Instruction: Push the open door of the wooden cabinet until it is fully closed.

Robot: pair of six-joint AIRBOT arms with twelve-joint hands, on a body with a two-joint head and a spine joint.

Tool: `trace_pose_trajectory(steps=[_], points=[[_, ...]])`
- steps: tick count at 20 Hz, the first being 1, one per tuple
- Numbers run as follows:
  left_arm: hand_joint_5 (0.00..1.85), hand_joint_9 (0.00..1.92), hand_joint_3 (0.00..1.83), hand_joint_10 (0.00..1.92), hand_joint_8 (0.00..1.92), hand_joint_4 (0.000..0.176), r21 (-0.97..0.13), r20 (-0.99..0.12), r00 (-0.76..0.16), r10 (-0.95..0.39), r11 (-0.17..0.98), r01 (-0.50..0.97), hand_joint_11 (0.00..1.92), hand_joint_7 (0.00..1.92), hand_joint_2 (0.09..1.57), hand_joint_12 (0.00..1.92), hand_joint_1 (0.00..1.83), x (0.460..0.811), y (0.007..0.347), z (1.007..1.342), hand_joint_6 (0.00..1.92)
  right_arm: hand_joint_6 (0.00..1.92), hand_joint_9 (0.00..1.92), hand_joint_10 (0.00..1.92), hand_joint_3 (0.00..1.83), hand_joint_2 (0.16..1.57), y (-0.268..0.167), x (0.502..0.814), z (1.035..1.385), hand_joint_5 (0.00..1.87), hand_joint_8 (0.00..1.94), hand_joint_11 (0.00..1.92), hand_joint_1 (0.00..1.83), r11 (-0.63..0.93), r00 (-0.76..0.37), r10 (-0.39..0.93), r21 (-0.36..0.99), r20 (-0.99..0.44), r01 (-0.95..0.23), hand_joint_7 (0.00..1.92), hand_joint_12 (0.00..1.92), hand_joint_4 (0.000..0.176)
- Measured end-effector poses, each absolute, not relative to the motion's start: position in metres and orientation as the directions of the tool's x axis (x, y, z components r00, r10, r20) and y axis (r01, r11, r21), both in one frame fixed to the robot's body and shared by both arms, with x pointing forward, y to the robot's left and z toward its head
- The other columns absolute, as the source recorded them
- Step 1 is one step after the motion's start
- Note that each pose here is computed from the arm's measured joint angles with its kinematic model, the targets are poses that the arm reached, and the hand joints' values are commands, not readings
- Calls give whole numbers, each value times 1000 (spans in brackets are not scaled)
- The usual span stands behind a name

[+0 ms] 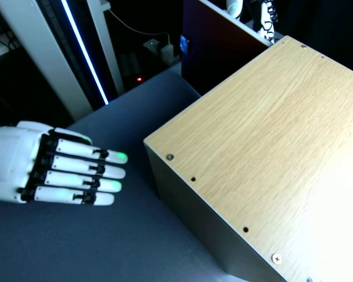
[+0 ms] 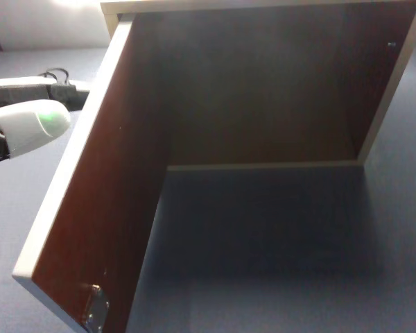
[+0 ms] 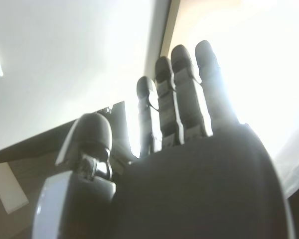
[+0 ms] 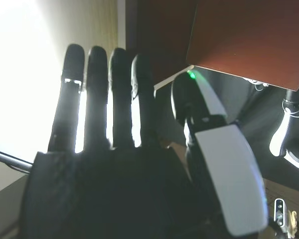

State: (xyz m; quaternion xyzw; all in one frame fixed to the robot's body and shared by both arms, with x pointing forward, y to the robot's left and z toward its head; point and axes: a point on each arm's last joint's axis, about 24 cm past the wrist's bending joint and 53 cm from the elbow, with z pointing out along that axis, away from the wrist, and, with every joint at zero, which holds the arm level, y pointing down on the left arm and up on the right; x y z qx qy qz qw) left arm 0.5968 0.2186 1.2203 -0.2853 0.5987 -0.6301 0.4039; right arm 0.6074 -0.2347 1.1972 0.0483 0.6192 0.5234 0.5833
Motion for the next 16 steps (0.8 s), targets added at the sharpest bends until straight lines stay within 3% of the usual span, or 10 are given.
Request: trace_pose_trajectory(steps=[3,6,8,10,12,13,16], points=[[506,329,1,0,0,56,-986,-127,-522,-844,50,160,185,435,1315,57,81,596,215,1217,0,2,388,8,0,1325,-234,607,1197,531,2,20,866,446,-317,671,706,-671,-550,429,933,0],[470,343,1,4,1,97,-986,-136,-533,-835,59,158,202,425,1316,48,50,594,212,1215,0,0,385,4,1,1332,-235,608,1197,524,1,17,857,448,-314,670,704,-672,-551,429,935,0],[464,348,0,4,0,89,-985,-146,-550,-822,71,156,214,425,1315,46,86,592,207,1212,2,2,388,2,0,1327,-235,608,1197,533,1,25,865,448,-314,670,704,-672,-551,431,905,0],[473,365,0,5,0,99,-984,-156,-570,-807,80,157,257,409,1314,52,114,590,201,1209,2,1,386,1,1,1333,-235,608,1196,520,0,32,825,449,-315,670,705,-672,-549,422,916,0],[488,358,4,1,0,93,-984,-156,-583,-798,76,160,215,393,1325,29,123,589,195,1209,7,0,376,0,0,1335,-234,608,1195,516,0,2,841,448,-317,670,706,-671,-548,417,957,0],[470,342,5,0,0,114,-984,-160,-592,-790,77,163,206,375,1330,22,94,588,192,1208,2,2,379,1,0,1332,-234,608,1194,520,3,1,841,448,-319,669,706,-672,-548,423,959,0],[416,338,5,5,4,144,-983,-173,-620,-765,93,160,232,360,1341,26,31,586,181,1201,0,3,382,2,0,1331,-234,608,1194,526,3,1,814,449,-319,670,707,-671,-546,428,968,0]])
